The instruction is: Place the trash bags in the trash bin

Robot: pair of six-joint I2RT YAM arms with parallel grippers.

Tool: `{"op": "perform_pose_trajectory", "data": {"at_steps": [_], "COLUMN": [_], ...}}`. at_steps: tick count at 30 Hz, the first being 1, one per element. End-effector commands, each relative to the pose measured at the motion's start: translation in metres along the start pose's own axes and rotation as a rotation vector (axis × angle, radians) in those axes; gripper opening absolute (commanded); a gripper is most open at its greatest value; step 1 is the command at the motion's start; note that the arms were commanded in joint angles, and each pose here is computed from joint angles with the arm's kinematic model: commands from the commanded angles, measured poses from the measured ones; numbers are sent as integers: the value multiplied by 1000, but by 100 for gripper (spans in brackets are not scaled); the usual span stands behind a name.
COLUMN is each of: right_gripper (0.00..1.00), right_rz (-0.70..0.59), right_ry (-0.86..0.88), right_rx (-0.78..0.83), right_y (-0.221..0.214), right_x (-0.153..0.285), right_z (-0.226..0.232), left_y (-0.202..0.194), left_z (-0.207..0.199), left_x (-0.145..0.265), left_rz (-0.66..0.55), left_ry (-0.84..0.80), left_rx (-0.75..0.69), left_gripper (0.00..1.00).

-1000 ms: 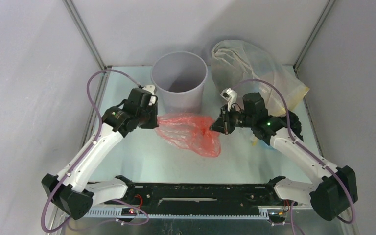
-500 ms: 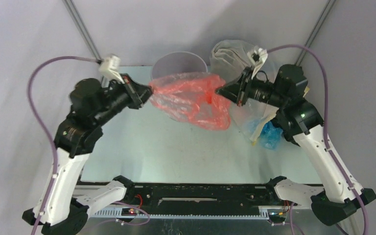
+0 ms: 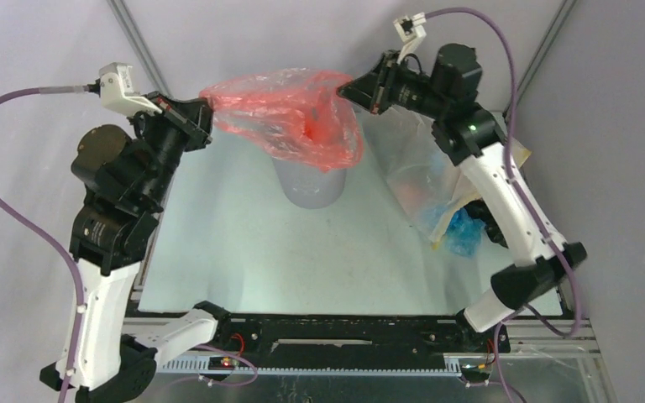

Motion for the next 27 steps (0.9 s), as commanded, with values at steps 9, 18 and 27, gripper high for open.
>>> {"op": "perform_pose_trajectory", "data": {"at_steps": [9, 18, 27], "right_gripper": [0, 0, 0], "right_rz": [-28, 33, 163], "right_ry": [-60, -209, -219], "right_rx": [-6, -97, -138], "right_y": [19, 7, -25], "right_x": [-46, -50, -35], "right_z": [-43, -89, -82], "left_y": [15, -6, -26], "left_z": [30, 53, 70], "left_x": [-57, -89, -44], "left_rz": [-78, -2, 75], "left_ry": [196, 250, 341], "left_rx": [-99, -44, 30], "left_gripper": [0, 0, 0]}}
Point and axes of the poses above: each gripper's point midway between its finger pads, its own x axis back along the fingers, its own z axis along the line the jaws close on, y = z × x, the point moved 9 cm from there along x, back along the fingers, and after that the axes turned 3 degrees about x, right-handed, at the moved point
